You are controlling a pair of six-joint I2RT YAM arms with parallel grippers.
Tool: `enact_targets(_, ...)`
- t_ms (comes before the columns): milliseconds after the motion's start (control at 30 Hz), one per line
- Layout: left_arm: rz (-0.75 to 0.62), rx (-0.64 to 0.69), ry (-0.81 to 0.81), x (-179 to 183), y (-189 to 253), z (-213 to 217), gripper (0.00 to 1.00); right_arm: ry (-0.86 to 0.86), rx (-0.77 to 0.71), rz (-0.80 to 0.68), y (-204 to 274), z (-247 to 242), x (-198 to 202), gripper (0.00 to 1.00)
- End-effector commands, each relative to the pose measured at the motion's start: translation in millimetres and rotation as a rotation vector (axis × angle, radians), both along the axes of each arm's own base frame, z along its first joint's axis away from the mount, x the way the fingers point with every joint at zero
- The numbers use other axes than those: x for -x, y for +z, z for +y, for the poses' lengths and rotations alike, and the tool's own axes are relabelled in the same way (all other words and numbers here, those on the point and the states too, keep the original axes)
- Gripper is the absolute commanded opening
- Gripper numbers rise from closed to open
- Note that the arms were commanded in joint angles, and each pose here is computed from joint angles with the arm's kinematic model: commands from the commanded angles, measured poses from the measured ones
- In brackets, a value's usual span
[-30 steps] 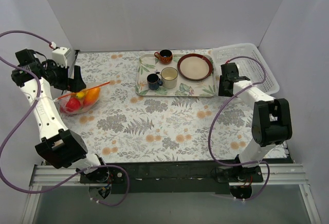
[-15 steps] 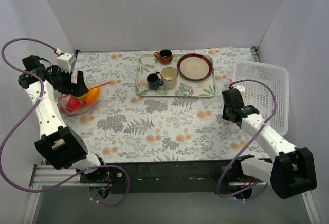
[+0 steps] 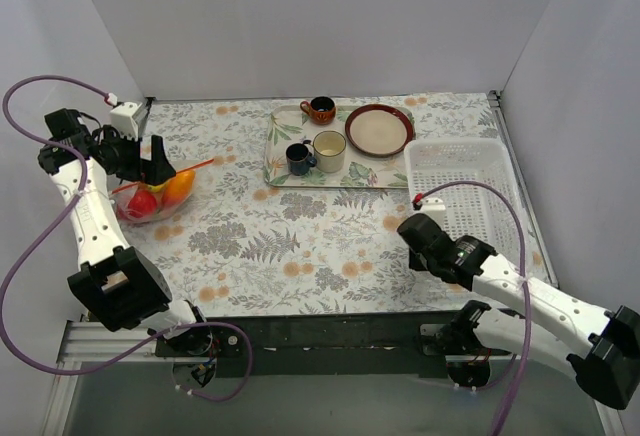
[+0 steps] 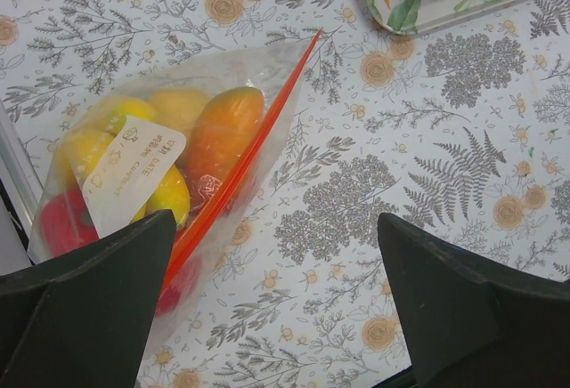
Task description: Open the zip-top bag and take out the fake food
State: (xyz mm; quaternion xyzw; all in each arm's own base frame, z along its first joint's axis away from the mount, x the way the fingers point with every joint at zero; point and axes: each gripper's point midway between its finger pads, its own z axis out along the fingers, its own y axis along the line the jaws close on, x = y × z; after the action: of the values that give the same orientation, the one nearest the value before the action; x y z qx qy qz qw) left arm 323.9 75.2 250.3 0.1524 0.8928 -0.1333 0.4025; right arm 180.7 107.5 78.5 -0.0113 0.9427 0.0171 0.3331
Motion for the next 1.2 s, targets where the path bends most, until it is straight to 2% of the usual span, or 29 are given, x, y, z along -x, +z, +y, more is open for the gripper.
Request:
enact_targets(0, -0.043, 0.026, -0.032, -3, 14, -16, 0.98, -0.008, -0.291, 0.13, 5, 73, 39, 0.03)
enact_targets(133, -0.014, 0.008, -0.028, -2, 1, -22, 0.98, 0.072, -0.291, 0.142, 19, 113, 61, 0.02)
enact_targets(300, -0.033, -0.002, -0.035, -1, 0, -26, 0.98, 0.139, -0.219, 0.19, 21, 153, 91, 0.01)
enact_targets(467, -0.054, -0.022, -0.035, -2, 6, -26, 0.98, 0.119, -0.251, 0.199, 43, 186, 91, 0.01)
enact_targets(567, -0.068, -0.039, -0.032, -3, 9, -24, 0.98, 0.119, -0.301, 0.181, 54, 200, 86, 0.06)
enact_targets(667, -0.074, -0.045, -0.036, -1, 9, -24, 0.98, 0.134, -0.342, 0.157, 61, 217, 79, 0.28)
enact_targets(700, -0.067, -0.042, -0.043, 1, 5, -26, 0.98, 0.14, -0.354, 0.152, 65, 223, 77, 0.39)
enact_targets(767, -0.066, -0.039, -0.045, 3, 4, -28, 0.98, 0.175, -0.37, 0.157, 65, 238, 73, 0.5)
enact_targets(800, -0.059, -0.034, -0.046, 4, 1, -28, 0.98, 0.209, -0.358, 0.155, 65, 243, 72, 0.63)
enact_targets(867, -0.054, -0.031, -0.055, 6, -1, -30, 0.98, 0.234, -0.333, 0.168, 67, 254, 71, 0.74)
enact_targets(900, -0.048, -0.027, -0.062, 9, -1, -32, 0.98, 0.253, -0.304, 0.167, 68, 255, 70, 0.83)
enact_targets(1000, -0.047, -0.053, -0.128, 19, 1, -37, 0.98, 0.293, -0.285, 0.138, 86, 266, 64, 0.93)
enact_targets(1167, -0.084, -0.186, -0.289, 39, 4, -40, 0.98, 0.349, -0.372, -0.019, 150, 279, 46, 0.99)
